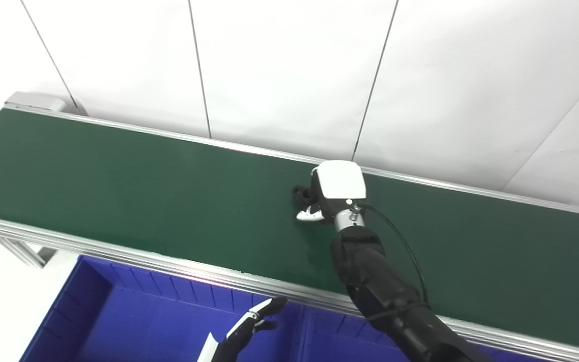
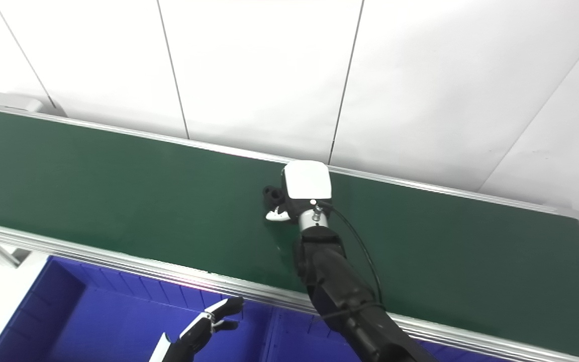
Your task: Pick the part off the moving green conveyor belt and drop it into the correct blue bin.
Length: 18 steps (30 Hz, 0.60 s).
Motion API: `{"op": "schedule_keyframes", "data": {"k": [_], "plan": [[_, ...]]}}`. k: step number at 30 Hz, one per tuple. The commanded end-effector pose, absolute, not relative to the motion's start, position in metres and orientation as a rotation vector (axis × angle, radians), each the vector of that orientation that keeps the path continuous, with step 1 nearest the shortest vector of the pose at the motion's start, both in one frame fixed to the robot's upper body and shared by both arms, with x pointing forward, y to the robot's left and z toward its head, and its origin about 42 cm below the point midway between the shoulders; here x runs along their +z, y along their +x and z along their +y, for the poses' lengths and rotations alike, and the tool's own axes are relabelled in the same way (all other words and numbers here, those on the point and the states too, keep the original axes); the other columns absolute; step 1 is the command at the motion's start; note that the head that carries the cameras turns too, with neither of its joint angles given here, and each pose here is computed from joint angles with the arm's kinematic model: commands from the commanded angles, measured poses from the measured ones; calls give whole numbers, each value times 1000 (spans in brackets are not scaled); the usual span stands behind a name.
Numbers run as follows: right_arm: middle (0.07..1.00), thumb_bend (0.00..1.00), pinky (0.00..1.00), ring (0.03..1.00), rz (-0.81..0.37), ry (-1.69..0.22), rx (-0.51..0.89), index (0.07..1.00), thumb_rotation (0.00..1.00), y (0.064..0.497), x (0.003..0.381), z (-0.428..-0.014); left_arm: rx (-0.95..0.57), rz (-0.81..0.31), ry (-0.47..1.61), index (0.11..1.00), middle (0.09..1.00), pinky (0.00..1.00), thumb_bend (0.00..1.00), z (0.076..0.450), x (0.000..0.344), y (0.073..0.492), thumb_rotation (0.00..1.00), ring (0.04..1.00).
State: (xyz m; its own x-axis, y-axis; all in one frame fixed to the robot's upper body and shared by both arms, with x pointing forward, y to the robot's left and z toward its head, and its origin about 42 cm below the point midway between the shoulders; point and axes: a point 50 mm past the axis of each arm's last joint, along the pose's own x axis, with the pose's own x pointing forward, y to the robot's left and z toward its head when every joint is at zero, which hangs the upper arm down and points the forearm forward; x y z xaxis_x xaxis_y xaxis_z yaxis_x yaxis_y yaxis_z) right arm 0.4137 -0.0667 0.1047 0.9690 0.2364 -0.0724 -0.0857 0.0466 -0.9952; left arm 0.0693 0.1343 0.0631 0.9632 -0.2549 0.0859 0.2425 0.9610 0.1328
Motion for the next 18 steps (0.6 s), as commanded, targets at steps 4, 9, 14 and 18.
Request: {"op": "schedule_keyframes", "data": {"k": [4,9,14,18], "plan": [[258,503,102,167,-156,-1463,276,487,151,400,119,-68,-260,-142,107,858,863,770,772,136,73,71,805,857],[279,504,115,181,-263,-1415,231,485,153,383,152,-65,-251,-142,101,850,863,779,766,140,71,76,787,864],[254,506,102,166,-343,-1342,194,479,155,362,185,-58,-240,-138,88,841,857,769,784,142,68,80,801,851],[239,504,101,159,-384,-1292,166,477,159,340,211,-61,-233,-133,81,843,832,764,750,145,64,83,795,825]]}}
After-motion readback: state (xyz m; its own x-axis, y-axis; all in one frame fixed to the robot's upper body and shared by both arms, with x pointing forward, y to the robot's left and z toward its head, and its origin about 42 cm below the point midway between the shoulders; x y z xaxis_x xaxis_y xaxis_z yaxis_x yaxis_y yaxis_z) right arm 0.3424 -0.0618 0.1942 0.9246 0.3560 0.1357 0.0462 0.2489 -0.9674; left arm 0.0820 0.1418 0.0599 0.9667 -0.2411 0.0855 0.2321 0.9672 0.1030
